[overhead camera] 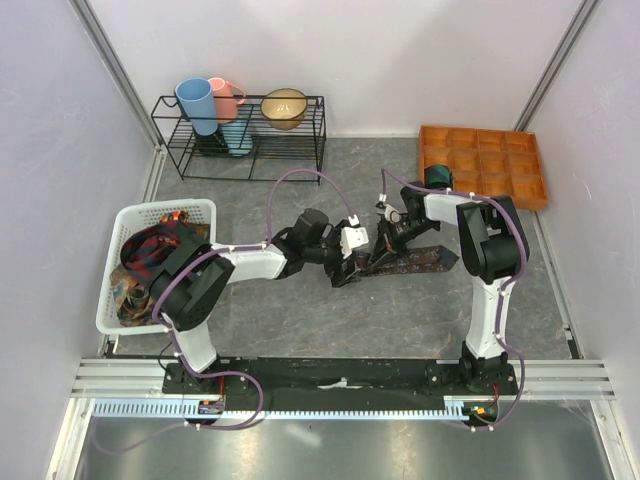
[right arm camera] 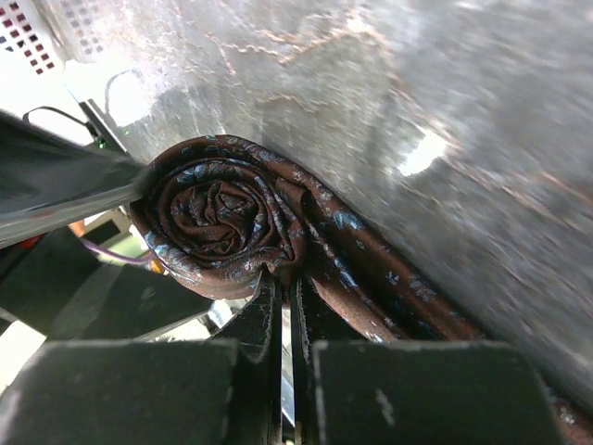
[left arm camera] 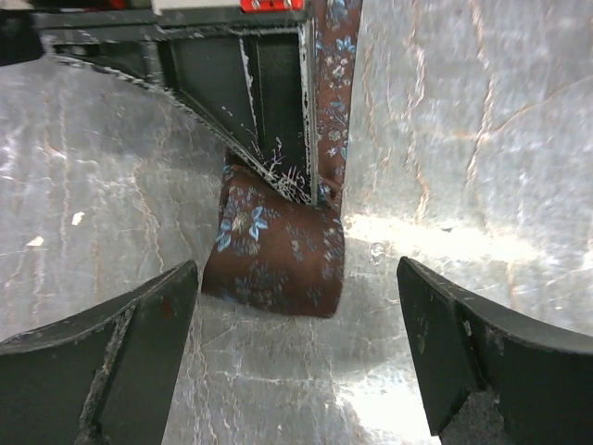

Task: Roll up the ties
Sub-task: Roll the tie at the center of the board.

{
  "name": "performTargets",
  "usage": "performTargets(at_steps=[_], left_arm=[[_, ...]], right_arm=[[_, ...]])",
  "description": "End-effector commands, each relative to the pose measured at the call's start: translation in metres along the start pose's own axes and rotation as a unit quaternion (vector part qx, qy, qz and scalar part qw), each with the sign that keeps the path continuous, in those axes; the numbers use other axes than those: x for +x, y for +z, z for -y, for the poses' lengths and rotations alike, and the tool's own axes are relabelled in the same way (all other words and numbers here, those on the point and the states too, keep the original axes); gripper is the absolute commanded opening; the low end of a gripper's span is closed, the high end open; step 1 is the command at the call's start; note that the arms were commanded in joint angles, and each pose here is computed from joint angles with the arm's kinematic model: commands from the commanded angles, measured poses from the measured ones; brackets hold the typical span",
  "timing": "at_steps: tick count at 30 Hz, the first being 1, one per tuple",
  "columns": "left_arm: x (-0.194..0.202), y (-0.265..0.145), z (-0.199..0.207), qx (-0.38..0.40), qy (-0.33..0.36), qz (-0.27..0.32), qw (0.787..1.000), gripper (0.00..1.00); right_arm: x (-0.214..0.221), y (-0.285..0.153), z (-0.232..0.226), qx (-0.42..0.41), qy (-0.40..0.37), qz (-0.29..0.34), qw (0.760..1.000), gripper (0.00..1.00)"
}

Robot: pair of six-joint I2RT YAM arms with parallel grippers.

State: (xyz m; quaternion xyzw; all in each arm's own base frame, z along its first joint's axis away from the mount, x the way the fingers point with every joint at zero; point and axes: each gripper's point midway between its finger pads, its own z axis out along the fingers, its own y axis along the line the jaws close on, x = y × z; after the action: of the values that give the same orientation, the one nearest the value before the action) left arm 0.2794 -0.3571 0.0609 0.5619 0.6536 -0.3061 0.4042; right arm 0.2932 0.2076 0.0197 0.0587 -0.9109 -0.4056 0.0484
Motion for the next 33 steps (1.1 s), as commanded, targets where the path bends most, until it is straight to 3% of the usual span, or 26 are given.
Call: performTargets(at_steps=[1, 9, 16, 26, 28, 33], left_arm=[[-0.022, 0.009, -0.013, 0.007, 0.048, 0.027, 0.998, 0.93], [0.003, 0.017, -0.021, -0.001, 0.034, -0.046, 0.998, 0.90], [0.014, 0.014, -0.001, 0.040, 0.024, -0.049, 0.998, 0.86], [0.033, 0.028, -0.002, 0.045, 0.017, -0.068, 0.997, 0.76], [0.031, 0.030, -0.003, 0.048, 0.018, -0.071, 0.996, 0.72], [0.041, 0.026, 0.000, 0.054, 0.023, -0.095, 0.994, 0.52]], right_arm=[[0.006, 0.025, 0.061, 0.121, -0.035, -0.025, 0.992, 0.00], [0.013, 0.031, 0.064, 0.124, -0.035, -0.045, 0.991, 0.00], [0.027, 0.033, 0.065, 0.120, -0.025, -0.058, 0.991, 0.00], [0.026, 0.037, 0.055, 0.087, -0.020, -0.061, 0.994, 0.00], [0.027, 0.037, 0.056, 0.088, -0.021, -0.063, 0.994, 0.00], [0.029, 0.035, 0.053, 0.082, -0.023, -0.065, 0.994, 0.00]])
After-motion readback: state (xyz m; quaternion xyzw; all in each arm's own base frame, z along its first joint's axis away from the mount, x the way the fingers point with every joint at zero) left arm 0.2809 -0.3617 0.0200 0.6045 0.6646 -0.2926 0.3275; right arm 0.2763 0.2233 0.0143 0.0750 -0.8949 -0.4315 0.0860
